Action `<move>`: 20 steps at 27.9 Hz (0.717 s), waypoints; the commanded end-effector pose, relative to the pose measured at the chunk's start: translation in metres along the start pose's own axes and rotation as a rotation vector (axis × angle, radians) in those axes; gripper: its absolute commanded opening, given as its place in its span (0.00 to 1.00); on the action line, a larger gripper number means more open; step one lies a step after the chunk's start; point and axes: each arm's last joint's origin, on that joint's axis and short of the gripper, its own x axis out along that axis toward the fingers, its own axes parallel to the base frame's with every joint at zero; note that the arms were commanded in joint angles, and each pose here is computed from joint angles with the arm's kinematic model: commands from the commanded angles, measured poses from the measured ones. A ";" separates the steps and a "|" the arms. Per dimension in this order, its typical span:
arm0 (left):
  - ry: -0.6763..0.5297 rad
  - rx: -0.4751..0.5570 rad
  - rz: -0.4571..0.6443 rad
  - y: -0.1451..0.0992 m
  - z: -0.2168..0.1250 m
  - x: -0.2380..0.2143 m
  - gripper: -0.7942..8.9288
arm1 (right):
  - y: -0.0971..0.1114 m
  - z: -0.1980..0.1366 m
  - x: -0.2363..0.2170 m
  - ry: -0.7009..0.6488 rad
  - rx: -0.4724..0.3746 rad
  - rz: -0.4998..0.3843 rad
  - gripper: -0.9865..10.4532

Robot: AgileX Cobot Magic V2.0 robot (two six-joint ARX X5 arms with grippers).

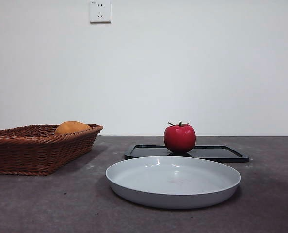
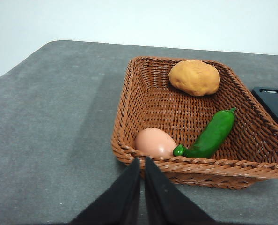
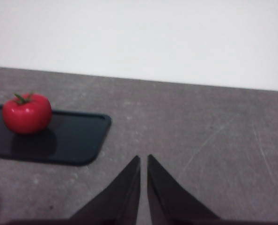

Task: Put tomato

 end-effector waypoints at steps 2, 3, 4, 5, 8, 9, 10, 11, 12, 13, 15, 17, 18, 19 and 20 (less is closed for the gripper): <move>0.023 0.016 0.008 0.001 -0.007 0.002 0.10 | -0.003 -0.009 0.001 -0.002 0.026 -0.036 0.10; 0.023 0.016 0.008 0.001 -0.007 0.002 0.10 | -0.004 -0.012 0.002 0.001 0.039 -0.042 0.10; 0.023 0.016 0.008 0.001 -0.007 0.002 0.10 | -0.004 -0.016 0.001 0.012 0.053 -0.048 0.10; 0.023 0.016 0.008 0.001 -0.007 0.002 0.10 | -0.004 -0.018 0.001 0.034 0.053 -0.055 0.10; 0.023 0.016 0.008 0.001 -0.007 0.002 0.10 | -0.005 -0.023 0.001 0.080 0.055 -0.073 0.10; 0.023 0.016 0.008 0.001 -0.007 0.002 0.10 | -0.005 -0.024 0.001 0.097 0.055 -0.072 0.10; 0.023 0.016 0.008 0.001 -0.007 0.002 0.10 | -0.005 -0.026 0.001 0.118 0.056 -0.072 0.10; 0.023 0.016 0.008 0.001 -0.007 0.002 0.10 | -0.005 -0.027 0.001 0.125 0.052 -0.072 0.10; 0.023 0.016 0.008 0.001 -0.007 0.002 0.10 | -0.005 -0.027 0.001 0.125 0.045 -0.072 0.10; 0.023 0.016 0.008 0.001 -0.007 0.002 0.10 | -0.005 -0.027 0.001 0.126 0.036 -0.072 0.10; 0.023 0.016 0.008 0.001 -0.007 0.002 0.10 | -0.005 -0.027 0.001 0.126 0.020 -0.070 0.10; 0.023 0.016 0.008 0.001 -0.007 0.002 0.10 | -0.005 -0.027 0.001 0.126 0.010 -0.072 0.10; 0.023 0.016 0.008 0.001 -0.007 0.002 0.10 | -0.005 -0.027 0.001 0.126 0.008 -0.072 0.10; 0.023 0.016 0.008 0.001 -0.007 0.002 0.10 | -0.005 -0.027 0.001 0.124 0.006 -0.071 0.10; 0.023 0.016 0.008 0.001 -0.007 0.002 0.10 | -0.005 -0.026 0.001 0.120 0.006 -0.069 0.10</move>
